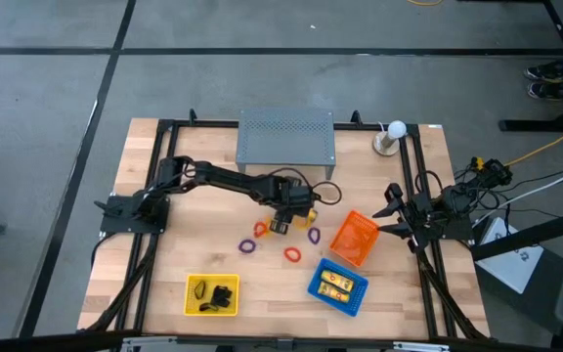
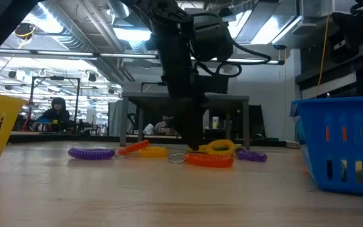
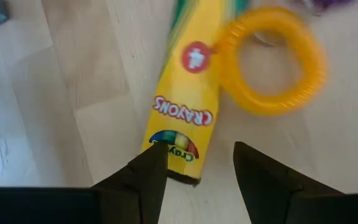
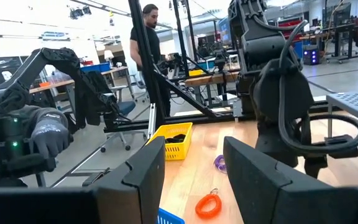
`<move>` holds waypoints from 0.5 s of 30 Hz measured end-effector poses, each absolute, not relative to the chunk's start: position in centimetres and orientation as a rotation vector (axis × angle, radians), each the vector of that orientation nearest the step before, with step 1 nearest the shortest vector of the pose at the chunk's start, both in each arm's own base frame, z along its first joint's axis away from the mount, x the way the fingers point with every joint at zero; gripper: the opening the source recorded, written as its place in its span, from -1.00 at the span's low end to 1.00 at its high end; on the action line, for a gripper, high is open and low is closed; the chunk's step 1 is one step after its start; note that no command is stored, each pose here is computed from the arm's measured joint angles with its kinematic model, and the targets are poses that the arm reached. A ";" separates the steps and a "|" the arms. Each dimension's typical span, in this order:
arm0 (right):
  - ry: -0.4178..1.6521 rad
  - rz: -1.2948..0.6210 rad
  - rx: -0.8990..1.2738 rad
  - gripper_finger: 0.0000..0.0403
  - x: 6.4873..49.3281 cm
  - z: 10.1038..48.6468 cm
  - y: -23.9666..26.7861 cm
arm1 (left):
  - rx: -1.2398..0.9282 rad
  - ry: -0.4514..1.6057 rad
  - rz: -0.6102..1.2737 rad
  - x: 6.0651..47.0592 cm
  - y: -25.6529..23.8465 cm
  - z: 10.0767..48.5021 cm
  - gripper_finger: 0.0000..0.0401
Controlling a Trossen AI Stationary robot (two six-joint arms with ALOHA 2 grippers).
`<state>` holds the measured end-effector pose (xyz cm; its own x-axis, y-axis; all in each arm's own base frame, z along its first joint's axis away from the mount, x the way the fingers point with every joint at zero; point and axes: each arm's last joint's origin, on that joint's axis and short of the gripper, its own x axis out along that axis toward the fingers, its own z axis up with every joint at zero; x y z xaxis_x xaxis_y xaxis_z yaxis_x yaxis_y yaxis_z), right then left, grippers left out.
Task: Pick & Place Office Desk Supplies
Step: Put the crayon into the blue basket
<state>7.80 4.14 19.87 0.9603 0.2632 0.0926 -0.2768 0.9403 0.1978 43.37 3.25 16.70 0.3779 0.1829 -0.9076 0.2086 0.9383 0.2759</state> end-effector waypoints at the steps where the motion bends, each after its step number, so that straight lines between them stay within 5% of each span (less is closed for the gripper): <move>1: -0.065 0.276 0.211 -0.18 7.8 19.9 4.1 | 0.382 1.187 -0.009 43.5 3.3 16.6 -0.10; 10: -0.066 0.276 0.211 -0.18 7.8 19.9 4.1 | 0.408 1.116 -0.017 44.1 3.5 16.9 -0.14; 15: -0.066 0.276 0.211 -0.18 7.8 19.9 4.1 | 0.443 1.131 -0.024 44.1 3.5 16.7 -0.45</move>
